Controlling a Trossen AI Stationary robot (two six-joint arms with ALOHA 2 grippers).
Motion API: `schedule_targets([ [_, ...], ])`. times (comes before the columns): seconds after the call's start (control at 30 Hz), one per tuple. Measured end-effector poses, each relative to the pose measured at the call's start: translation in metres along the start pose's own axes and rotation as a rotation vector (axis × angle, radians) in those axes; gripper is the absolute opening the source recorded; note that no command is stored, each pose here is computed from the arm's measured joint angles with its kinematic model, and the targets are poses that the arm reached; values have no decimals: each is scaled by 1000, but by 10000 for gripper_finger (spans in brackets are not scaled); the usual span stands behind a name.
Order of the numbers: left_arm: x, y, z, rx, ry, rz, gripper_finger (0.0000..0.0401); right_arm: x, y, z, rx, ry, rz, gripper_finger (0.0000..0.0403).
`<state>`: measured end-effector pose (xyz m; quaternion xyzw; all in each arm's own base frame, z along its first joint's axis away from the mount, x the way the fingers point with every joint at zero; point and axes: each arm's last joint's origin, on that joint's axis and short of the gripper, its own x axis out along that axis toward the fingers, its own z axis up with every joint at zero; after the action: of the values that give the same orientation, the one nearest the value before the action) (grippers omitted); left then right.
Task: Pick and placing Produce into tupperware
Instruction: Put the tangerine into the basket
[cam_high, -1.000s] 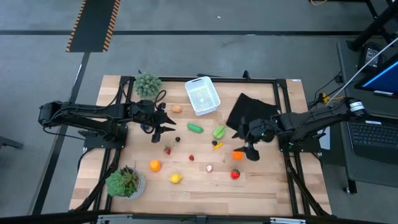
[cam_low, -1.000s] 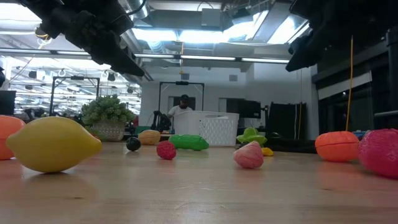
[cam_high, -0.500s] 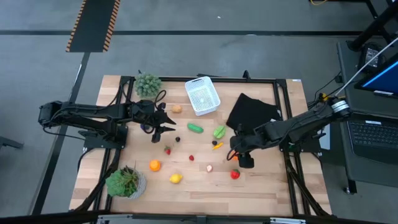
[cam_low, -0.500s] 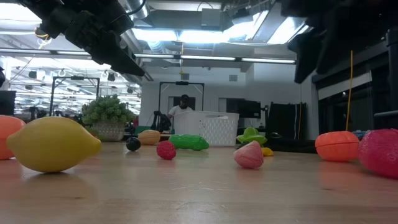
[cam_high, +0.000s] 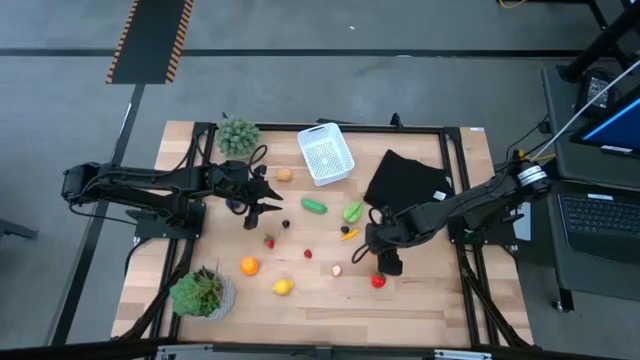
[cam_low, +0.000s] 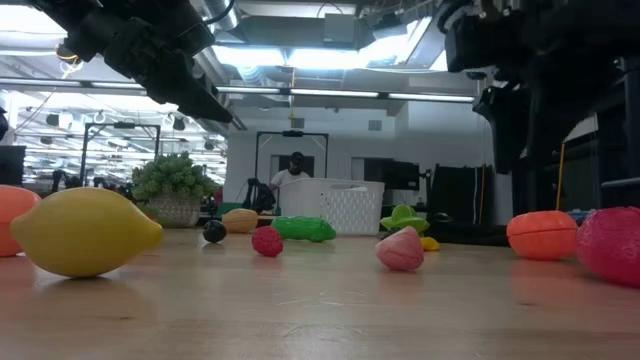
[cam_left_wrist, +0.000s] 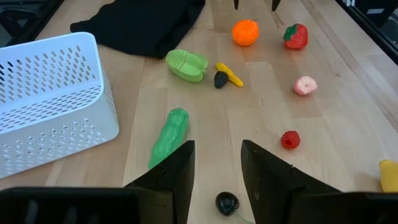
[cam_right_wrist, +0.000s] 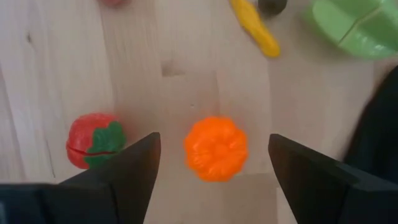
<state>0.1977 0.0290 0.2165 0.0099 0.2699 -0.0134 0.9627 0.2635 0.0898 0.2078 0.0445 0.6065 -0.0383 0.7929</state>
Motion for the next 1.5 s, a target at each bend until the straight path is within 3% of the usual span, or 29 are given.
schedule_targets([
  [0.97, 0, 0, -2, -3, 25, -4, 124, 56, 3, -8, 59, 193, -49, 300],
  [1.5, 0, 0, -2, -3, 24, -3, 124, 65, 5, -6, 59, 181, -43, 299],
])
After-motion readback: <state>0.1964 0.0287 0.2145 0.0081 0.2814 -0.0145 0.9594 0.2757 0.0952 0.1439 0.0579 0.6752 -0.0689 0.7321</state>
